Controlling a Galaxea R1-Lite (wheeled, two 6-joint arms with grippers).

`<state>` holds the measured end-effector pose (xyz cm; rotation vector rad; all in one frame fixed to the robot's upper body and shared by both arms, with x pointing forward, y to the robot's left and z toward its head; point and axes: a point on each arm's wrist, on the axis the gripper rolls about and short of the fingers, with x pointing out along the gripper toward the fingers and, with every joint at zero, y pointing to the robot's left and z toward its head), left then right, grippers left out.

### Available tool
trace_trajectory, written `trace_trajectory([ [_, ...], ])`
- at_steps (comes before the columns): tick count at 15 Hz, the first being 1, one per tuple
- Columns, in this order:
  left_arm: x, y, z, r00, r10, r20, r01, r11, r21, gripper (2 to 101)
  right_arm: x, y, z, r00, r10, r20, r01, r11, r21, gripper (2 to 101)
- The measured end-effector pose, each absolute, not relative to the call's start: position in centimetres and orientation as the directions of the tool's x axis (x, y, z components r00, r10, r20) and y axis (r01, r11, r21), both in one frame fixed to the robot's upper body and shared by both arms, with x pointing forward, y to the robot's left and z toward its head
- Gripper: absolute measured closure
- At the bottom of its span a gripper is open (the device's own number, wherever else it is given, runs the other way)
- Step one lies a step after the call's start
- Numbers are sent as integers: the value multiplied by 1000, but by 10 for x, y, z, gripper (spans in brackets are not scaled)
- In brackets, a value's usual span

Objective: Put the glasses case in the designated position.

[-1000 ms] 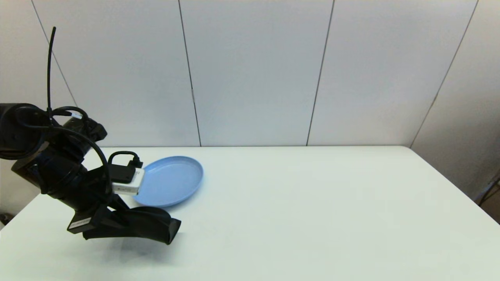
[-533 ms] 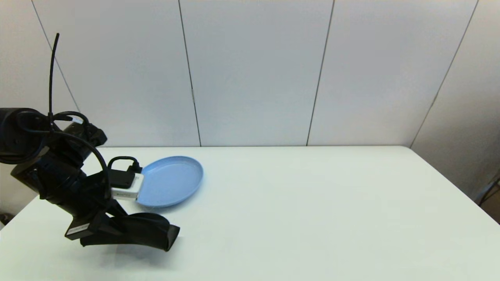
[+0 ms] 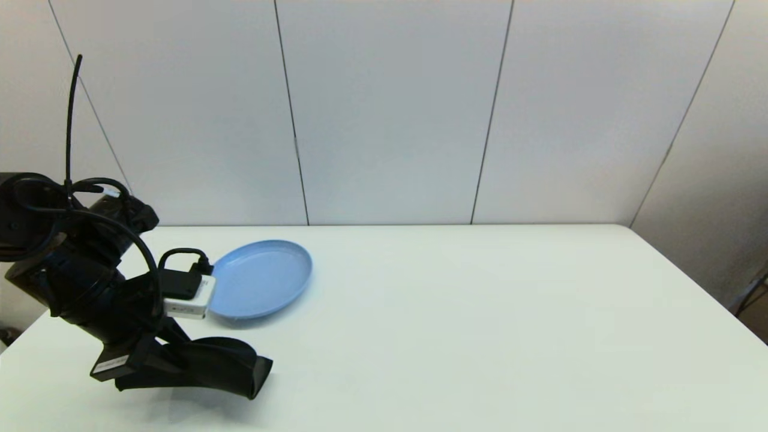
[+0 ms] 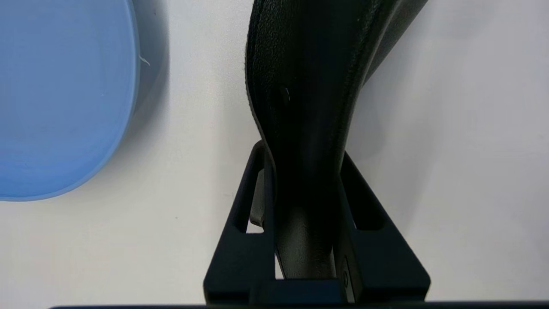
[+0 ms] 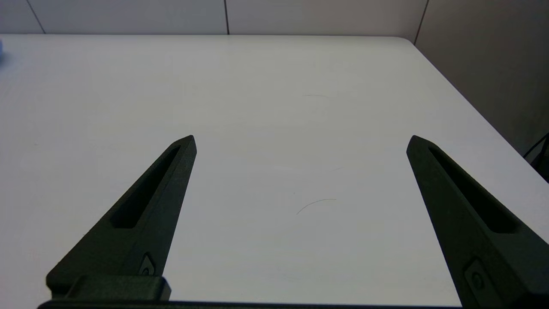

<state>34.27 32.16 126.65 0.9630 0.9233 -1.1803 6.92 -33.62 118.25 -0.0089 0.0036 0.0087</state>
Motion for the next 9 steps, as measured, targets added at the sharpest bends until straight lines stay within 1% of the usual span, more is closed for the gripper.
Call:
trace_trajectory([
  [4,340,322,1268,148,-310,-939,986,118,116,808,69,-336,1182,1000,9,-4,-9,1000,-8,49],
  [7,338,322,1268,146,-309,-940,986,119,114,581,69,-336,1182,1000,8,-4,-8,1000,-9,50],
  [9,338,322,1268,148,-309,-939,986,120,116,462,69,-336,1182,1000,8,-4,-8,1000,-9,50],
])
